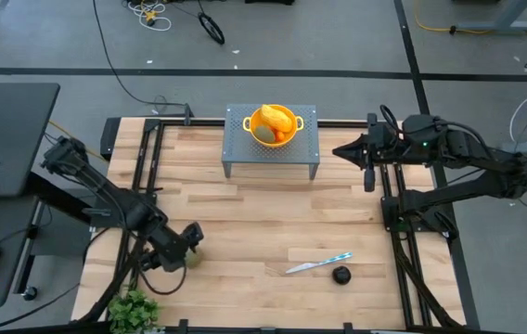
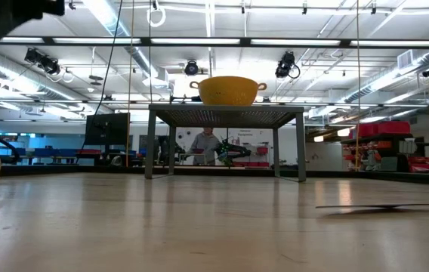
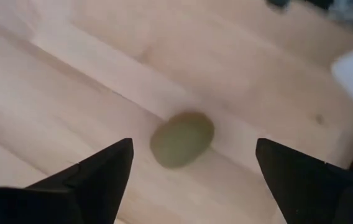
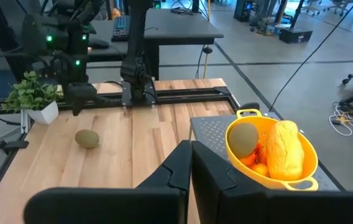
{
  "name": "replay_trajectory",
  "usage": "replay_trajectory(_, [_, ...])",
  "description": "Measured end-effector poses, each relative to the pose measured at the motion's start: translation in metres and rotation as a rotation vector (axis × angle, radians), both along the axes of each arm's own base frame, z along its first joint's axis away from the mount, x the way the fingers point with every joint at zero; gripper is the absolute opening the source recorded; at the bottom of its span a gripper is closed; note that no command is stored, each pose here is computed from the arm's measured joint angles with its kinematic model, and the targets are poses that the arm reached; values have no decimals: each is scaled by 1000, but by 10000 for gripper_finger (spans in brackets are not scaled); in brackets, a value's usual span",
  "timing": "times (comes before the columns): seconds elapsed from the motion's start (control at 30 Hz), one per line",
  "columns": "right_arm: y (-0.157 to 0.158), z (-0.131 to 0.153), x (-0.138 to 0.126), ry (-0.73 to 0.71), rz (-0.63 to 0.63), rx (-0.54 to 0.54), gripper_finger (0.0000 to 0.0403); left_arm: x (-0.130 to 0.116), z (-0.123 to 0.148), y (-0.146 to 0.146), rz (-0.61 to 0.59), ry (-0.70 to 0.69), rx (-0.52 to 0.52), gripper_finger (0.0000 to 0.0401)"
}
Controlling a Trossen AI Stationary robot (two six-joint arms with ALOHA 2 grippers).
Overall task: Pick & Place Fruit
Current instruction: Put the brown kiwi into the yellow strainer bowl on the shelf
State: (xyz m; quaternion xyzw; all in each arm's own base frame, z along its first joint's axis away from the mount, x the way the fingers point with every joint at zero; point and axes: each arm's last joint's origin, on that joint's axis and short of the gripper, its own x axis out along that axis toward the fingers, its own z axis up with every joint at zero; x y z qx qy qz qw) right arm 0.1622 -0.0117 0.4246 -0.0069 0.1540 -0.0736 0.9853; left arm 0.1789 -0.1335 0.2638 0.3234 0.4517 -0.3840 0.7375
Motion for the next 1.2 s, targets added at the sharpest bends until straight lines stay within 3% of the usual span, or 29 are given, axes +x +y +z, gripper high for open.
replay_trajectory(0.3, [0, -7, 3, 66, -1, 4, 18, 16, -28, -9, -226, 17, 207, 343])
replay_trajectory(0.57, [0, -10, 6, 94, -1, 5, 18, 21, -37, -13, -374, 17, 266, 343])
replay_trajectory(1.0, [0, -10, 6, 94, 0, 5, 18, 26, -49, -18, -424, 60, 248, 343])
replay_trajectory(1.2, [0, -10, 6, 94, 0, 5, 18, 36, -67, -23, -447, 62, 346, 343])
